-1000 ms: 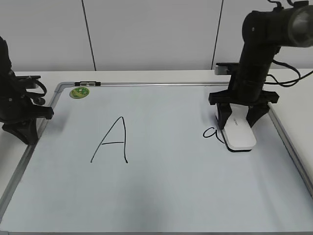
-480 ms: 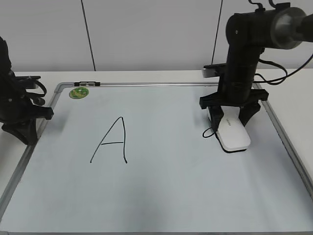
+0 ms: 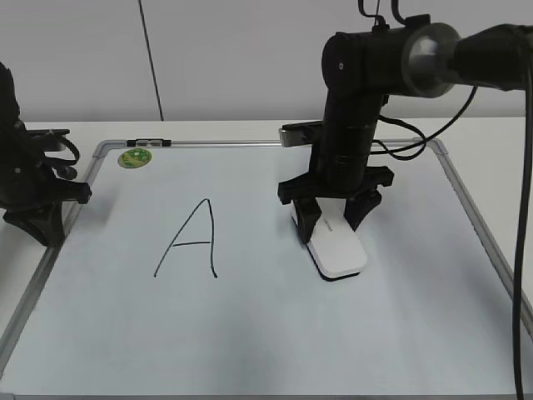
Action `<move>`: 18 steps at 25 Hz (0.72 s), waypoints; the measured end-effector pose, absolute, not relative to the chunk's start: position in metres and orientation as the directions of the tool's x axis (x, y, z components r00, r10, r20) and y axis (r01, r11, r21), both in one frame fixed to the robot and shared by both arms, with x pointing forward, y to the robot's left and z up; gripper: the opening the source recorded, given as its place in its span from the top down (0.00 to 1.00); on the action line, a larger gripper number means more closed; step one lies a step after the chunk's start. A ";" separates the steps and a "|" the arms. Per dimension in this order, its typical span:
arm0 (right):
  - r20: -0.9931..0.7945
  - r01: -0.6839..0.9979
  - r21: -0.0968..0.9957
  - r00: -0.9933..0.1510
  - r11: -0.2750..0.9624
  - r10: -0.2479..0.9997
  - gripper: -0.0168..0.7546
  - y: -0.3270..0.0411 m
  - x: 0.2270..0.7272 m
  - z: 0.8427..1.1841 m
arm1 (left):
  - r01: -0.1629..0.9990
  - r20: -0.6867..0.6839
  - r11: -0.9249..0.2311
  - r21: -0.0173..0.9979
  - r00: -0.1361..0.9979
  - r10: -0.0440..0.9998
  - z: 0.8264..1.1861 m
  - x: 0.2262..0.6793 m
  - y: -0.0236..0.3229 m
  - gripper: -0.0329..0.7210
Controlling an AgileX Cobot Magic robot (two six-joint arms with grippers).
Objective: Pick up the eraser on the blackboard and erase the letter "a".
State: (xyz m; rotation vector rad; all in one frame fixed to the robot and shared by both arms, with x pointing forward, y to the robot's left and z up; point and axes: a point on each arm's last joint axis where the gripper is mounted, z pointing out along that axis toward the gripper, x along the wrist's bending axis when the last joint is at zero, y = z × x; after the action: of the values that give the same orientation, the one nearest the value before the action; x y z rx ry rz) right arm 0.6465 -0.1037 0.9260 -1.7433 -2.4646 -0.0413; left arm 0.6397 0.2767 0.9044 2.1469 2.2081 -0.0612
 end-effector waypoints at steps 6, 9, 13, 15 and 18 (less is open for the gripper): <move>0.178 0.941 0.008 -0.335 0.340 0.925 0.30 -0.090 0.650 0.940 | 0.999 -0.073 0.030 0.014 -0.029 0.997 0.904 0.640 0.277 0.90; 0.171 0.934 0.090 -0.356 0.345 0.919 0.30 -0.087 0.654 0.965 | 0.999 -0.073 0.030 0.014 -0.029 0.997 0.904 0.640 0.277 0.90; 0.072 0.922 0.195 -0.353 0.334 0.933 0.30 -0.099 0.654 1.007 | 0.999 -0.074 0.031 0.014 -0.029 0.997 0.904 0.640 0.276 0.90; 0.014 0.920 0.246 -0.319 0.306 0.948 0.30 -0.114 0.654 1.028 | 0.999 -0.074 0.031 0.014 -0.029 0.997 0.904 0.640 0.276 0.90; 0.004 0.926 0.274 -0.269 0.257 0.963 0.30 -0.136 0.656 1.044 | 0.999 -0.074 0.031 0.012 -0.030 0.997 0.904 0.640 0.276 0.90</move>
State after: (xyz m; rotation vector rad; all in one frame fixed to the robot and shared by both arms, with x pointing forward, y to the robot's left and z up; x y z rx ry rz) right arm 0.6559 -0.1358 1.0435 -1.9868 -2.6161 -0.3704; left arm 0.6397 0.2765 0.9038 2.1441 2.2097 -0.0660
